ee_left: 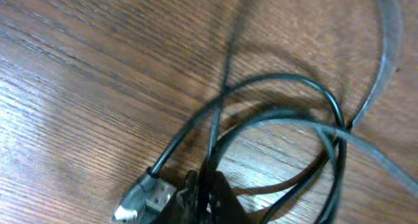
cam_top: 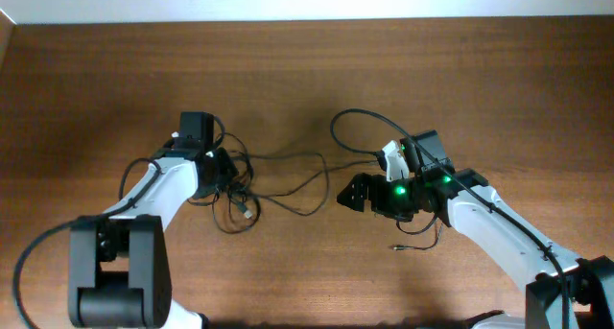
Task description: Untangle cables
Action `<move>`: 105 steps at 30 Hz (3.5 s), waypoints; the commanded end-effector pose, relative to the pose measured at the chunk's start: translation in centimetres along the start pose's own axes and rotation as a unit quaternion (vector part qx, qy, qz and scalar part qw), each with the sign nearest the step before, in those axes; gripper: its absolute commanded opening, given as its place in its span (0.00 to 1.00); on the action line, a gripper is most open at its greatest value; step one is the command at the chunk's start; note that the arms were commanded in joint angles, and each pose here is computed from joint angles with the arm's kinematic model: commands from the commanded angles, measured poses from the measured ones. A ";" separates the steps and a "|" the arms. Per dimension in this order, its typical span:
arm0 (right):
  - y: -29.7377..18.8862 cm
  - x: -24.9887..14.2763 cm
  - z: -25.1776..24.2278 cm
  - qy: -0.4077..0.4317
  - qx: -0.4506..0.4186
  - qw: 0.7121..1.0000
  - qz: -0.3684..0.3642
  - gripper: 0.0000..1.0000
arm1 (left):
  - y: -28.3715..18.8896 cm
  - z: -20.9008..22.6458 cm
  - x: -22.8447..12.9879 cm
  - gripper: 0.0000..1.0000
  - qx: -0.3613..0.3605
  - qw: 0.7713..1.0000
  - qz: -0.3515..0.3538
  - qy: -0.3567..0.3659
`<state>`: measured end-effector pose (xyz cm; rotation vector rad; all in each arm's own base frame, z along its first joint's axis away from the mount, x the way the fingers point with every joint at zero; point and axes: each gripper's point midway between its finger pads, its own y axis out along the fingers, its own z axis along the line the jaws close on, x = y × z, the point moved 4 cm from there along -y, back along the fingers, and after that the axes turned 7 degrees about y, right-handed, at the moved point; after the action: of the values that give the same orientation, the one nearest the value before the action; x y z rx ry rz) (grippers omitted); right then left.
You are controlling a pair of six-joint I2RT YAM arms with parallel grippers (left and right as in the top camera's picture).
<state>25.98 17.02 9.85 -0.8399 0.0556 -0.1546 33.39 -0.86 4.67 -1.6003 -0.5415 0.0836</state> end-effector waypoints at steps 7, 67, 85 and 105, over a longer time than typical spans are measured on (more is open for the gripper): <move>-0.3 -1.5 1.8 -0.014 0.062 0.997 0.047 0.99 | -9.2 -4.2 4.2 0.00 -0.113 0.991 -0.054 0.039; 0.0 4.0 5.9 -0.081 0.047 0.984 -0.154 0.80 | -21.4 -12.6 -3.2 0.00 -0.495 0.826 -0.007 0.269; -0.1 2.7 8.0 0.187 0.145 0.970 -0.065 0.96 | -18.2 -10.3 -2.0 0.00 -0.358 0.886 -0.039 0.291; 0.4 3.1 2.7 0.116 -0.014 0.983 -0.145 0.04 | -16.4 -7.8 2.9 0.00 -0.181 0.972 -0.120 0.091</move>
<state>29.90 18.35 11.50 -0.7995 0.3276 -0.6524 30.90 -13.39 23.64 -2.2483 -0.1980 -0.7287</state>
